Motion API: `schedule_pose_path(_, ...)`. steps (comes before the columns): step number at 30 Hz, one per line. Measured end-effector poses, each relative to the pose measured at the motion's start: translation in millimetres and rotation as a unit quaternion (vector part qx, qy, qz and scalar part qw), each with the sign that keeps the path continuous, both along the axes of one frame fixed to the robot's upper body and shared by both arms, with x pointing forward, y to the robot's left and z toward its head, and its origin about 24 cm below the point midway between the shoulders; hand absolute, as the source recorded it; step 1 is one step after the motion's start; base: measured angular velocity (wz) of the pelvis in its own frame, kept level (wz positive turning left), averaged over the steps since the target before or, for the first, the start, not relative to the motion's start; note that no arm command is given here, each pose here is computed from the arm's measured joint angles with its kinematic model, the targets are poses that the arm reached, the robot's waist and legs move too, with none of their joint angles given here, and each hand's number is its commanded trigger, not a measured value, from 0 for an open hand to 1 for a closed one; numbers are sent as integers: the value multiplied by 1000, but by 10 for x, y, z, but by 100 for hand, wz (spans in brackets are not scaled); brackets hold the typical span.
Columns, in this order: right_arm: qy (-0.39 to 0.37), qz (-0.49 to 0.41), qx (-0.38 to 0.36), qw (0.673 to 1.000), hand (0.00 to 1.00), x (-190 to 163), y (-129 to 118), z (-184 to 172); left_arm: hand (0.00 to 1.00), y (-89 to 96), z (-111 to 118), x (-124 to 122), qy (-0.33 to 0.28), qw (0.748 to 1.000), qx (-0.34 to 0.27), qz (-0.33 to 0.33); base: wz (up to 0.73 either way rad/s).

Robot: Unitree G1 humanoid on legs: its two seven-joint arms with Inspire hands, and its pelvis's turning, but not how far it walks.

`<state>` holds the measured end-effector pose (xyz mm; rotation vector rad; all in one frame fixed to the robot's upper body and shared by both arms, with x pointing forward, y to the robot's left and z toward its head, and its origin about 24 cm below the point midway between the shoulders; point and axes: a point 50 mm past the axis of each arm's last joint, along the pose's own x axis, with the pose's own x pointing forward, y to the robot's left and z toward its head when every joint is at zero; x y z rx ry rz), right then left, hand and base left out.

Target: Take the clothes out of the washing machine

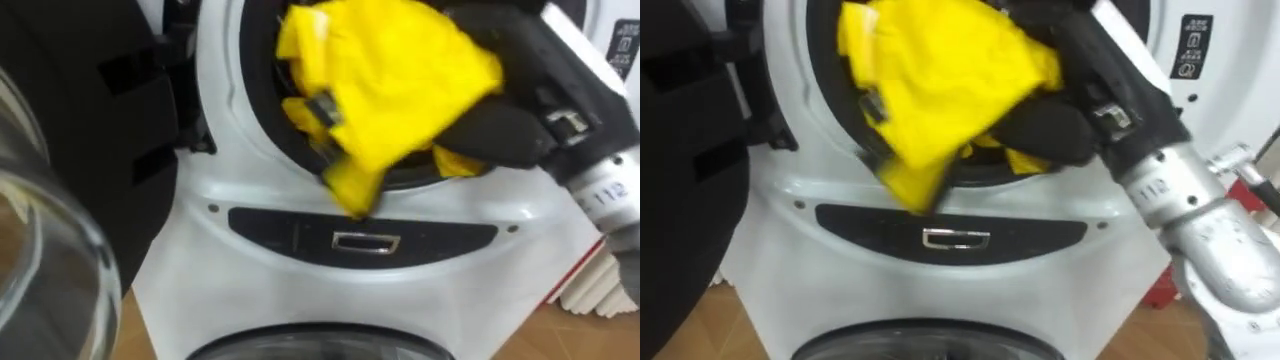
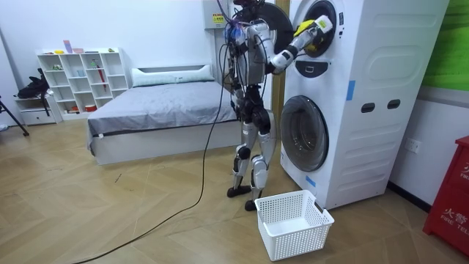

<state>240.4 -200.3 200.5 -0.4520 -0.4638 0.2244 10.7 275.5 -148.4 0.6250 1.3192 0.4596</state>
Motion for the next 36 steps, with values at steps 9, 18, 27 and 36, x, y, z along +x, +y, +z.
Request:
schedule_pose_path(9,11,-47,5,999,100,-86,-216,-60,0,19,-3,-239,28,999,4,19,-9)
schedule_pose_path(18,16,-84,5,996,100,-290,-385,-147,0,35,13,-18,-8,1000,7,-12,-14)
schedule_pose_path(27,41,-95,1,995,100,-426,-485,-233,0,86,38,164,-29,999,12,-17,-40)
schedule_pose_path(36,176,-136,5,975,100,-481,-693,-777,0,24,12,438,-22,998,-2,-53,-56)
